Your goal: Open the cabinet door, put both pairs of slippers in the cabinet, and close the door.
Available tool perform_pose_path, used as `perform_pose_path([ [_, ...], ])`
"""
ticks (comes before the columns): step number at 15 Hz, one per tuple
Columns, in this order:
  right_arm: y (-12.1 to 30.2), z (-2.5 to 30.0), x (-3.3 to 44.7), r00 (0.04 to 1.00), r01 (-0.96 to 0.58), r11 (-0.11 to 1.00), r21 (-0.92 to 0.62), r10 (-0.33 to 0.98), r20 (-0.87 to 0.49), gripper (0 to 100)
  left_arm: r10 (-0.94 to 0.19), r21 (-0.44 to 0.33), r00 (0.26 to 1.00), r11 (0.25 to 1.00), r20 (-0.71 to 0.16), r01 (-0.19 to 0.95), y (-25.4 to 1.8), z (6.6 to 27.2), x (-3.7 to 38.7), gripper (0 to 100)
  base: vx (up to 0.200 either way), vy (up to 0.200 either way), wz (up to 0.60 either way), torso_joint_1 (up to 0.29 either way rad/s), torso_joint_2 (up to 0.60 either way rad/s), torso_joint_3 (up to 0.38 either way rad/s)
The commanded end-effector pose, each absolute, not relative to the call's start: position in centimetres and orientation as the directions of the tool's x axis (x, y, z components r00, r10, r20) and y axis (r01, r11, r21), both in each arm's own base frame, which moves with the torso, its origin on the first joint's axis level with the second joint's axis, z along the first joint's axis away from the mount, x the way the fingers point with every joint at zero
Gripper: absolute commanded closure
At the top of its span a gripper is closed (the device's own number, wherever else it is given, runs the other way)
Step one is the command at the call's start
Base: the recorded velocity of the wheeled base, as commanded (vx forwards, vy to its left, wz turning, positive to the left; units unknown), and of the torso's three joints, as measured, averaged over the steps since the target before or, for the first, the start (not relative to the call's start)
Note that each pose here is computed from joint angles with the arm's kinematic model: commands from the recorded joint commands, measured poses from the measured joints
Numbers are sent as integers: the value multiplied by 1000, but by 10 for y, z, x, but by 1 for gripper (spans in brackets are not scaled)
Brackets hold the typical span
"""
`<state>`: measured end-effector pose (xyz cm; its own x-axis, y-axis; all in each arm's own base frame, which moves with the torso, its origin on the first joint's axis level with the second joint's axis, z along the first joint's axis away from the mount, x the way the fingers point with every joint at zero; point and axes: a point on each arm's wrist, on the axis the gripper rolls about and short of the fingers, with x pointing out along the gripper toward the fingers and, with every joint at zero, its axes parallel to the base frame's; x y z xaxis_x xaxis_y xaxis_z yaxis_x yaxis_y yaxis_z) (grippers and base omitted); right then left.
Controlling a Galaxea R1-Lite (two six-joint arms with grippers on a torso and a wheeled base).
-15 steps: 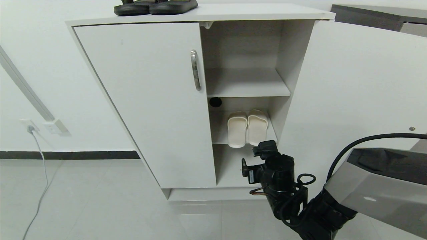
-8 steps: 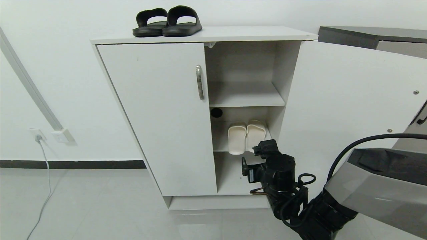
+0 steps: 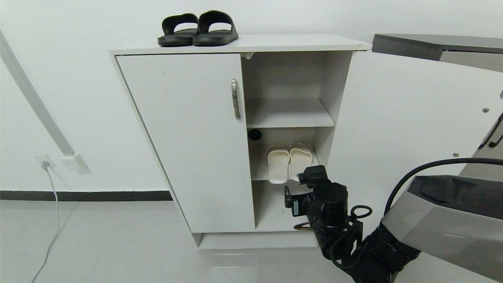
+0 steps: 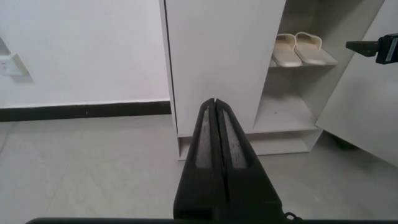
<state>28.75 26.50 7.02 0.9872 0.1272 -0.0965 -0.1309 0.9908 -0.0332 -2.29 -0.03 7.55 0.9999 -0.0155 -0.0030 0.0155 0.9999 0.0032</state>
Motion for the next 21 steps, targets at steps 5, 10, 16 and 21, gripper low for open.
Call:
perform_pose_path([
  [5, 265, 70, 288, 987, -131, 991, -34, 128, -93, 0, -15, 3, 1000, 1000, -5, 15, 0, 75, -23, 100, 0, 200, 0, 2, -1, 4],
  [10, 264, 69, 287, 989, -122, 992, -33, 119, -91, 0, -15, 3, 1000, 1000, -5, 15, 0, 75, -23, 100, 0, 200, 0, 4, 1, 3],
  [16, 263, 69, 286, 990, -120, 992, -27, 118, -82, 0, -15, 1, 1000, 1000, -5, 15, 0, 75, -23, 100, 0, 200, 0, 2, 1, 4],
  [21, 261, 69, 287, 990, -116, 993, -24, 114, -79, 0, -15, 1, 1000, 1000, -5, 15, 0, 75, -23, 100, 0, 80, 0, 2, 2, 1],
])
